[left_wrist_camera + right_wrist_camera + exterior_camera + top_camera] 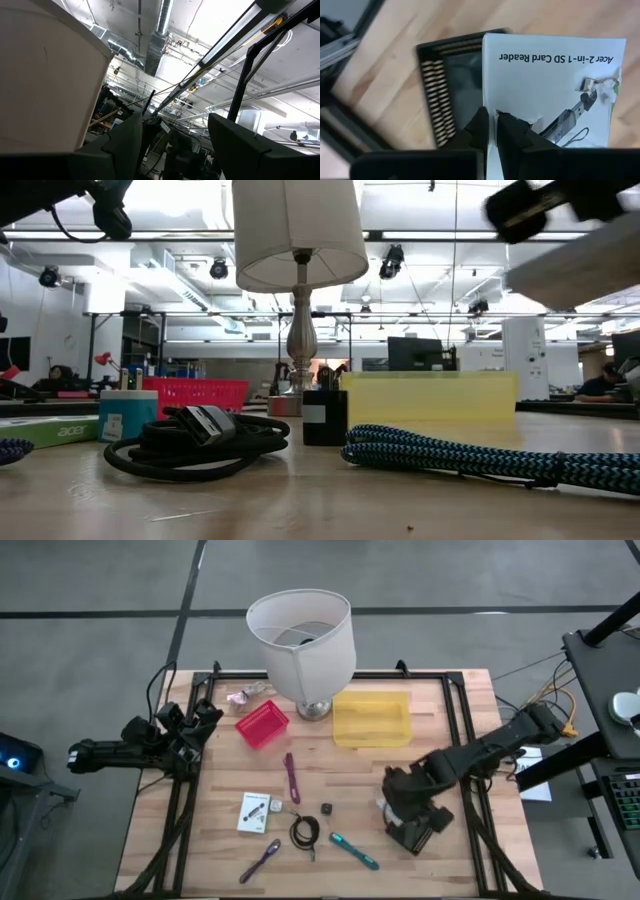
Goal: Pick and place items into bin
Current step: Put the right card reader box into the black bin, then put the blue charger cable into the yellow bin
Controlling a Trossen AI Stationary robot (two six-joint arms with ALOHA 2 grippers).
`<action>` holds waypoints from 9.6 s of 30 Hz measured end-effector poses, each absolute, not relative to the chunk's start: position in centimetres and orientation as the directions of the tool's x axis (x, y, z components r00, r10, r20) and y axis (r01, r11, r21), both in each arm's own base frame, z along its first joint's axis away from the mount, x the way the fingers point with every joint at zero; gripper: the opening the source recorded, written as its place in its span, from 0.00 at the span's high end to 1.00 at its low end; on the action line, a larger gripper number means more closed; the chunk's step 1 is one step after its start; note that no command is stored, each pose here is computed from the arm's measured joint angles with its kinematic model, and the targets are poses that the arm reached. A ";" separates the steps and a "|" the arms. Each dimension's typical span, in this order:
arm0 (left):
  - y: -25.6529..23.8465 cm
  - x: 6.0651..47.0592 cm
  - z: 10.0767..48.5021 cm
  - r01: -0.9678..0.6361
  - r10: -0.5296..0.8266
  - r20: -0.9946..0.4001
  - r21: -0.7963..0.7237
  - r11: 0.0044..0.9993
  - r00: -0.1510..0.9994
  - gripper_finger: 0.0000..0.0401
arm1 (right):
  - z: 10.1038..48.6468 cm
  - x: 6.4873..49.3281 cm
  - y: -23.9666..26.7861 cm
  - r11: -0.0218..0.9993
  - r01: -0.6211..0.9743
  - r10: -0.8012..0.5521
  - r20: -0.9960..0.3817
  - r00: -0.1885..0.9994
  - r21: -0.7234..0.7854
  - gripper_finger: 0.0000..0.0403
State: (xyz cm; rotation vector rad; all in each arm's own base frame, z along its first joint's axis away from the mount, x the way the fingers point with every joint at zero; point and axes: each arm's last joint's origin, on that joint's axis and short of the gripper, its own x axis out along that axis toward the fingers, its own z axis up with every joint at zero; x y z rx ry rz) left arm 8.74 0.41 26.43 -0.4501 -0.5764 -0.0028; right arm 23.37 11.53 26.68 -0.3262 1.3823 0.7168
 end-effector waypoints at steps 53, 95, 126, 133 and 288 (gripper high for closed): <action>0.4 8.8 26.3 0.124 0.122 0.525 -0.408 0.904 0.842 0.48 | 20.0 19.2 15.7 0.676 -0.720 0.205 -0.979 -0.021 0.157 0.97; 0.4 8.8 26.3 0.124 0.122 0.525 -0.408 0.905 0.843 0.48 | 23.3 20.9 16.5 0.758 -0.652 0.171 -0.972 0.161 0.025 0.56; 0.4 8.8 26.3 0.128 0.122 0.525 -0.414 0.901 0.843 0.48 | 27.8 30.3 13.6 0.916 0.077 0.262 -0.732 0.629 0.394 0.53; 0.4 8.8 26.3 0.127 0.122 0.522 -0.415 0.901 0.844 0.48 | 24.0 31.4 17.2 0.906 -0.006 0.376 -0.797 0.472 0.424 0.47; 0.5 8.9 26.2 0.097 0.151 0.515 -0.423 0.901 0.844 0.48 | 18.2 27.8 -2.2 0.794 0.568 -0.193 -0.798 0.571 0.214 0.93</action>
